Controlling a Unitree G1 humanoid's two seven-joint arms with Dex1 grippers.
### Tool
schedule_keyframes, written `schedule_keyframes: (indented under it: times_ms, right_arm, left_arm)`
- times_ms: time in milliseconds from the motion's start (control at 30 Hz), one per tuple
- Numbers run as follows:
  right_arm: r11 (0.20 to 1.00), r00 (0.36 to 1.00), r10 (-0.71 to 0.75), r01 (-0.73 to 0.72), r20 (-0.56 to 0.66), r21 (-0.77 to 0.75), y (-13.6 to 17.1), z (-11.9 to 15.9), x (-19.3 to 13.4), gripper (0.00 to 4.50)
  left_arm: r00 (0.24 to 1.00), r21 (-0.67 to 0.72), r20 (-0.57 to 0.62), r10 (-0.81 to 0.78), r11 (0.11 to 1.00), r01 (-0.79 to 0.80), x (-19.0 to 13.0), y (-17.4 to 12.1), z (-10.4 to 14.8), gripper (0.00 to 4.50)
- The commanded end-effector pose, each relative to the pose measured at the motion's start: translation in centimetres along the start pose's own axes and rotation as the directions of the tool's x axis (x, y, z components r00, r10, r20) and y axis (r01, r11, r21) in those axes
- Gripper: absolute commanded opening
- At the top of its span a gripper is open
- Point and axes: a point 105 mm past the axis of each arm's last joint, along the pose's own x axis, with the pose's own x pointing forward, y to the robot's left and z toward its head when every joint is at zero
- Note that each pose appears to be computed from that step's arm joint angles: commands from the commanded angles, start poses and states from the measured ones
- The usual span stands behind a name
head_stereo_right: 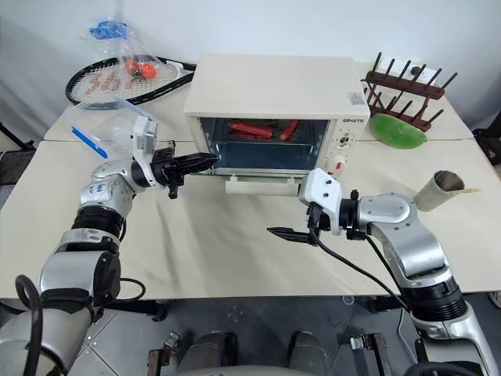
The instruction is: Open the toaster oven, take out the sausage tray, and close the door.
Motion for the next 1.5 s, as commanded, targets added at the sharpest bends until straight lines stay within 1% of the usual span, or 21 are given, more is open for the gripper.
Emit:
schedule_keyframes:
  times_ms: [33, 100, 200, 300, 367, 467, 567, 733, 933, 1000, 1100, 1200, 1333, 1433, 1500]
  right_arm:
    - [0.997, 1.000, 0.000, 0.002, 0.029, -0.073, 0.2, 1.8, -1.0, 4.50]
    - [0.998, 1.000, -0.008, 0.009, 0.008, -0.070, 0.0, 1.4, -1.5, 4.50]
    - [0.997, 1.000, -0.007, 0.005, -0.020, -0.073, -0.2, 1.1, -2.2, 4.50]
    - [0.997, 1.000, -0.001, -0.001, -0.030, -0.081, -0.4, 1.1, -2.4, 4.50]
    - [0.996, 1.000, 0.001, -0.003, -0.029, -0.085, -0.6, 1.2, -2.4, 4.50]
    - [0.996, 1.000, 0.003, -0.006, -0.028, -0.092, -0.7, 1.3, -2.2, 4.50]
    - [0.995, 1.000, 0.000, -0.003, -0.032, -0.095, -0.8, 1.2, -2.1, 4.50]
    - [0.996, 0.993, -0.056, 0.049, -0.103, -0.071, -1.1, -0.8, -2.9, 4.50]
    - [0.993, 0.985, -0.114, 0.112, -0.130, -0.028, -1.3, -2.8, -3.9, 4.50]
    - [0.986, 0.978, -0.166, 0.166, -0.125, -0.010, -2.0, -3.1, -4.2, 4.50]
    - [0.975, 0.965, -0.217, 0.222, -0.146, 0.019, -2.4, -3.9, -5.3, 4.50]
    - [0.972, 0.953, -0.222, 0.233, -0.209, 0.030, -1.8, -4.7, -7.1, 4.50]
    - [0.971, 0.936, -0.221, 0.239, -0.275, 0.032, -1.2, -5.1, -9.1, 4.50]
    - [0.971, 0.912, -0.218, 0.238, -0.347, 0.014, -0.5, -4.5, -12.2, 4.50]
    - [0.965, 0.889, -0.254, 0.262, -0.381, -0.031, -0.8, -3.3, -13.7, 4.50]
  left_arm:
    - [0.997, -0.010, -0.071, -0.028, 1.000, 0.027, 0.7, -0.1, -0.9, 0.04]
    - [0.995, -0.012, -0.092, -0.033, 0.999, 0.032, 0.8, -0.1, -0.9, 0.04]
    - [0.987, -0.022, -0.156, -0.042, 0.999, 0.039, 0.6, 0.0, -0.9, 0.04]
    - [0.956, -0.040, -0.292, -0.038, 0.999, 0.027, 0.2, 0.3, -1.5, 0.04]
    - [0.938, -0.036, -0.346, -0.035, 0.999, 0.024, 0.0, 0.5, -1.4, 0.04]
    - [0.936, -0.008, -0.351, -0.022, 1.000, 0.021, 0.3, 0.8, -0.4, 0.04]
    - [0.933, -0.008, -0.359, -0.028, 1.000, 0.027, 0.4, 0.8, -0.3, 0.04]
    - [0.940, -0.001, -0.338, -0.051, 0.999, 0.053, 1.0, 0.6, -0.2, 0.04]
    - [0.940, -0.006, -0.337, -0.059, 0.998, 0.061, 1.1, 0.5, -0.3, 0.04]
    - [0.941, -0.006, -0.334, -0.061, 0.998, 0.063, 1.2, 0.4, -0.3, 0.04]
    - [0.941, -0.009, -0.332, -0.070, 0.997, 0.071, 1.2, 0.3, -0.3, 0.04]
    - [0.931, -0.019, -0.353, -0.090, 0.996, 0.089, 1.2, 0.1, -0.7, 0.04]
    - [0.916, -0.021, -0.385, -0.108, 0.994, 0.108, 1.1, -0.2, -1.3, 0.04]
    - [0.887, -0.017, -0.444, -0.128, 0.991, 0.134, 0.9, -0.4, -2.2, 0.04]
    - [0.862, 0.023, -0.494, -0.112, 0.990, 0.142, 0.8, -0.4, -3.1, 0.04]
